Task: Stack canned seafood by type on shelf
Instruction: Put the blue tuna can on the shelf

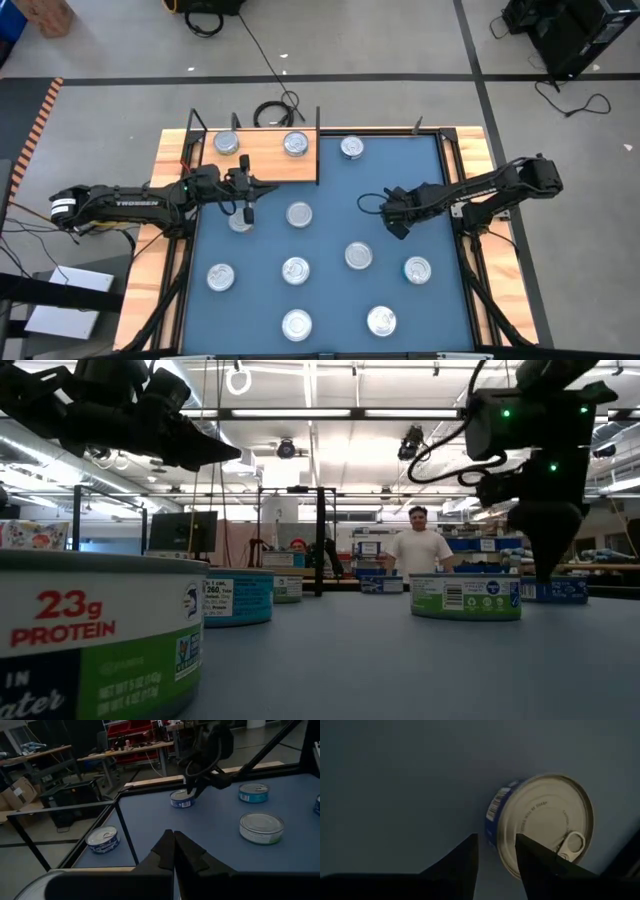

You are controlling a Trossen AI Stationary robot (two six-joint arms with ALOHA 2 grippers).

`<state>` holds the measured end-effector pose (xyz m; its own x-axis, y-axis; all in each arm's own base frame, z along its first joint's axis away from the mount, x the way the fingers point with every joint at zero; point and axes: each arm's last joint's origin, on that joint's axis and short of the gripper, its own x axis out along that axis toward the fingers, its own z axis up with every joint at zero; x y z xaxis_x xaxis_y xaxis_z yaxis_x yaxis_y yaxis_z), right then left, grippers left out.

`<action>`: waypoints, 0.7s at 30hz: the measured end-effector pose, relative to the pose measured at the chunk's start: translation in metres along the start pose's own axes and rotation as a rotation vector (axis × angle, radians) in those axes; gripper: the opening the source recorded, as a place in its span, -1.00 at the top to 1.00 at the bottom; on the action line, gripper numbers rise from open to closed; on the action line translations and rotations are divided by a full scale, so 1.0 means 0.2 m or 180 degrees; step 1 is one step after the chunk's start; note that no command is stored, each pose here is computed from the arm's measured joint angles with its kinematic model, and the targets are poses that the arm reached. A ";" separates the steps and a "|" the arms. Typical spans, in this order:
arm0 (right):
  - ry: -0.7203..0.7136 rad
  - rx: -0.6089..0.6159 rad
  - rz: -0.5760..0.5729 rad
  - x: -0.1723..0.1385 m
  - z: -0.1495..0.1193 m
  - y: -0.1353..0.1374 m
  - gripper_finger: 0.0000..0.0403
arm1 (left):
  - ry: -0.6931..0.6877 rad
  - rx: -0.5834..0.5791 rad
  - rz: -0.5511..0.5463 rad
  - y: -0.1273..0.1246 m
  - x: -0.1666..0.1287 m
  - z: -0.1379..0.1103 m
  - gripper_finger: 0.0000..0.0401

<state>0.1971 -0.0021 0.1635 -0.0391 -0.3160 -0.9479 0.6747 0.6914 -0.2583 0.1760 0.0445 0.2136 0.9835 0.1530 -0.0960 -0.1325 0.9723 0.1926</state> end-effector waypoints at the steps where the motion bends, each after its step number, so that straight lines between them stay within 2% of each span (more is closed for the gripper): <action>1: 0.0002 0.0004 -0.0009 0.01 -0.01 0.00 0.32 | -0.0001 0.0000 0.0000 0.00 0.00 0.00 0.97; 12: 0.0058 0.0022 -0.0095 0.05 -0.04 -0.02 0.32 | -0.0013 0.0000 -0.0273 -0.01 0.00 0.00 0.97; 21: 0.0086 0.0043 0.0017 0.06 -0.03 -0.02 0.32 | 0.0009 -0.0049 -0.0279 -0.01 0.00 -0.01 0.97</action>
<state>0.1902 -0.0052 0.1522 -0.0553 -0.2946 -0.9540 0.6848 0.6842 -0.2510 0.1761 0.0420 0.2116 0.9911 0.0676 -0.1146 -0.0477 0.9846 0.1684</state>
